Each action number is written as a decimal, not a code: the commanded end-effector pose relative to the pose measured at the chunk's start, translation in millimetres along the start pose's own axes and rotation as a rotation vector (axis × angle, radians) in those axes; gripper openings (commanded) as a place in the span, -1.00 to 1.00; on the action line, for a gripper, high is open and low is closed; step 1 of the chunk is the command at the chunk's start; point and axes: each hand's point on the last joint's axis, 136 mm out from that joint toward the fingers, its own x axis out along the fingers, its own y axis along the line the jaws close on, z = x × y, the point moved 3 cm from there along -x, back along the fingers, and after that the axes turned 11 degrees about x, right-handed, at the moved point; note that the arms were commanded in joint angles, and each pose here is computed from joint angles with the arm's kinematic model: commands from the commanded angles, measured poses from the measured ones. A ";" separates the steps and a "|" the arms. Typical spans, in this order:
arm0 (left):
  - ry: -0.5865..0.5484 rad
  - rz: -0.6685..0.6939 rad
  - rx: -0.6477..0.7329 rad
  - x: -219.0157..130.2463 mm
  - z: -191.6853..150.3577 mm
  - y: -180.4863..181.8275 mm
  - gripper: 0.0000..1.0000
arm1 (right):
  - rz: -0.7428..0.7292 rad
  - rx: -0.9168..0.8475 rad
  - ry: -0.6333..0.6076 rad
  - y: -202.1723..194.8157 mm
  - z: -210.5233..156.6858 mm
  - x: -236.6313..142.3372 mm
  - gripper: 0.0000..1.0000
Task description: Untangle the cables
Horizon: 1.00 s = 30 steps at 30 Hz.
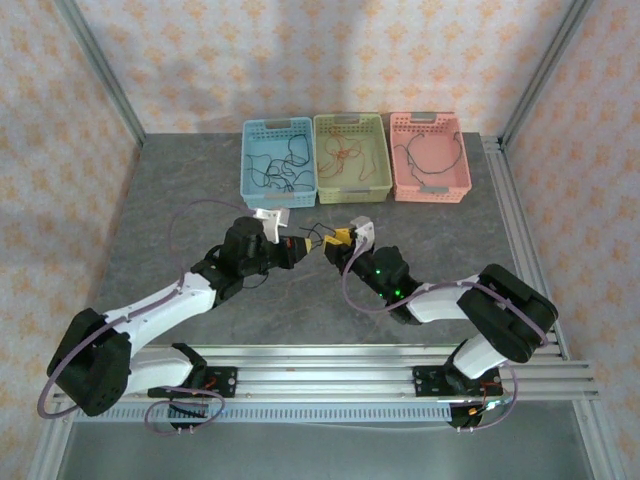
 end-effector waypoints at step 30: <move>0.161 0.165 0.144 8.9 -5.2 5.9 -1.00 | -1.090 -0.697 -0.180 -51.1 56.7 -26.2 0.42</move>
